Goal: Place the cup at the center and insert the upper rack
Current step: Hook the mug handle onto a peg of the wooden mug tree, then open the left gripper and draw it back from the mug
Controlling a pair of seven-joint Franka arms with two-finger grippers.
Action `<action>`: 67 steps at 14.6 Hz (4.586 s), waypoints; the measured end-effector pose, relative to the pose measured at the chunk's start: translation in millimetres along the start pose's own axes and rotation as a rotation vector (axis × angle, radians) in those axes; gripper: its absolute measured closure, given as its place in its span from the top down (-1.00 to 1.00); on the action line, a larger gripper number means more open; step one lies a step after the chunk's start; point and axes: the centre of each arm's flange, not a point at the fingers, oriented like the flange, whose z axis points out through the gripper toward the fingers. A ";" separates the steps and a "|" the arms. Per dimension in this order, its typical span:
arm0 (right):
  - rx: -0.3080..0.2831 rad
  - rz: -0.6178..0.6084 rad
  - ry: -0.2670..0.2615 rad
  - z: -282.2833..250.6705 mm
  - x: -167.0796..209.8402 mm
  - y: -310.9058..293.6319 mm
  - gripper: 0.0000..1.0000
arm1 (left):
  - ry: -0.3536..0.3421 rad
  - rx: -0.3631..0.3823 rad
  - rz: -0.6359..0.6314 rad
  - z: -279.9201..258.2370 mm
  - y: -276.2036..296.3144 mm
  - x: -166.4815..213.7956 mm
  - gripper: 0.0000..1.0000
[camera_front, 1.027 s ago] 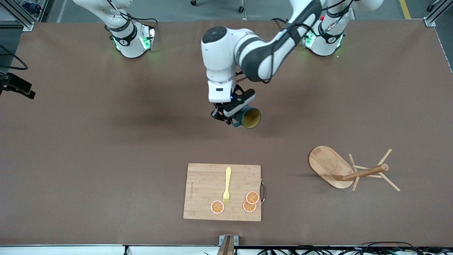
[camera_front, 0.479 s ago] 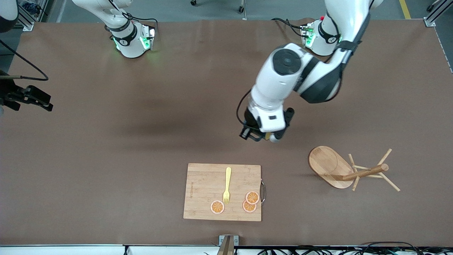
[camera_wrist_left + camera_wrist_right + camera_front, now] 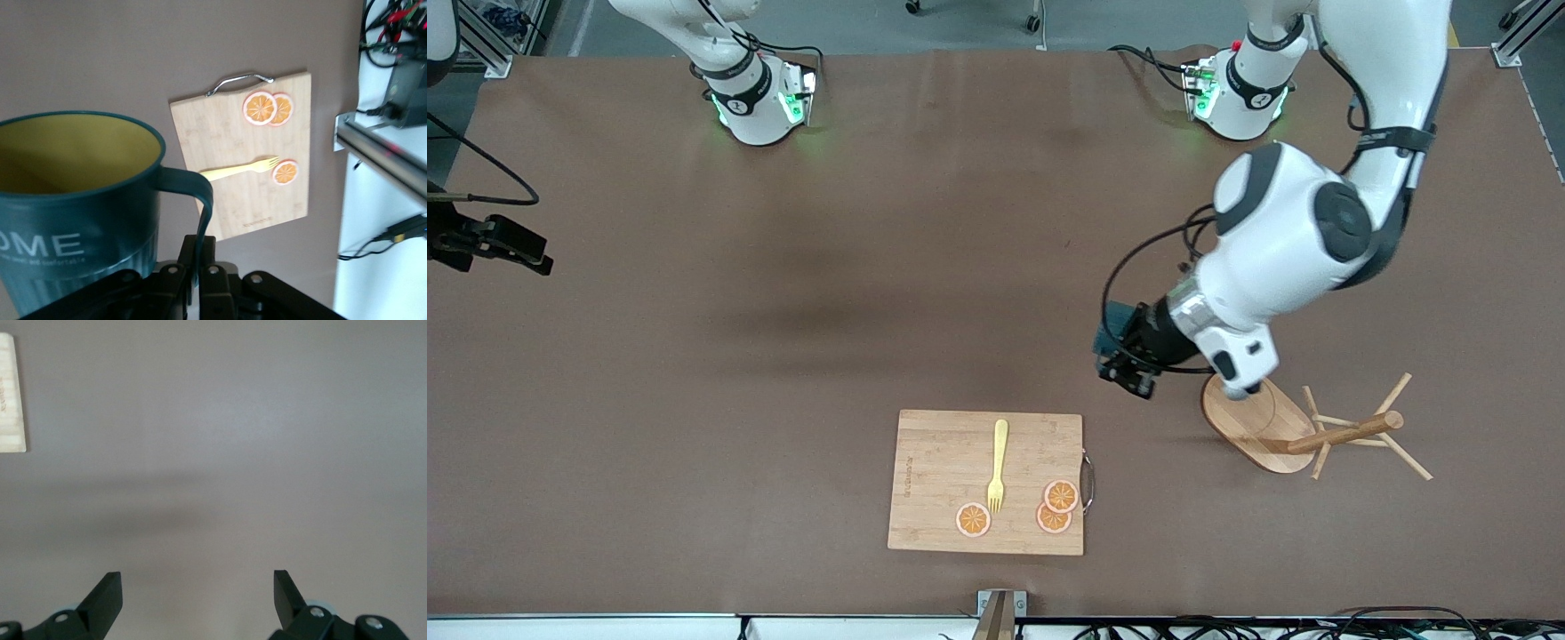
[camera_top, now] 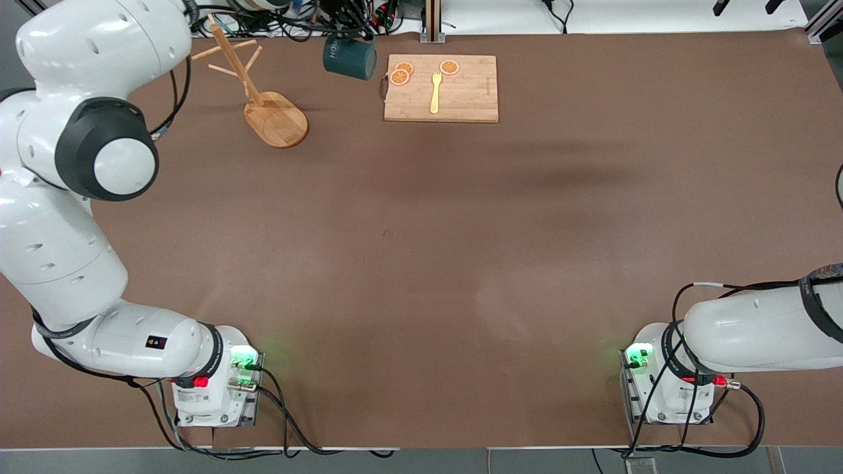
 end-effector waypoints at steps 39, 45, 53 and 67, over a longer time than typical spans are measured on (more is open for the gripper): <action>-0.003 0.005 0.071 -21.7 -1.7 2.5 1.00 | -0.170 -0.168 -0.063 -52.2 4.2 290.5 -0.89; 0.004 0.008 0.075 -15.8 -24.9 5.9 1.00 | -0.157 -0.188 -0.069 -56.3 5.5 295.6 -0.74; 0.008 0.000 0.084 -18.3 -41.4 3.0 1.00 | -0.042 -0.222 0.046 -108.5 14.7 269.5 0.79; 0.008 0.002 0.063 -14.9 -43.1 3.8 1.00 | 0.210 0.005 0.670 -251.3 -35.1 121.7 1.00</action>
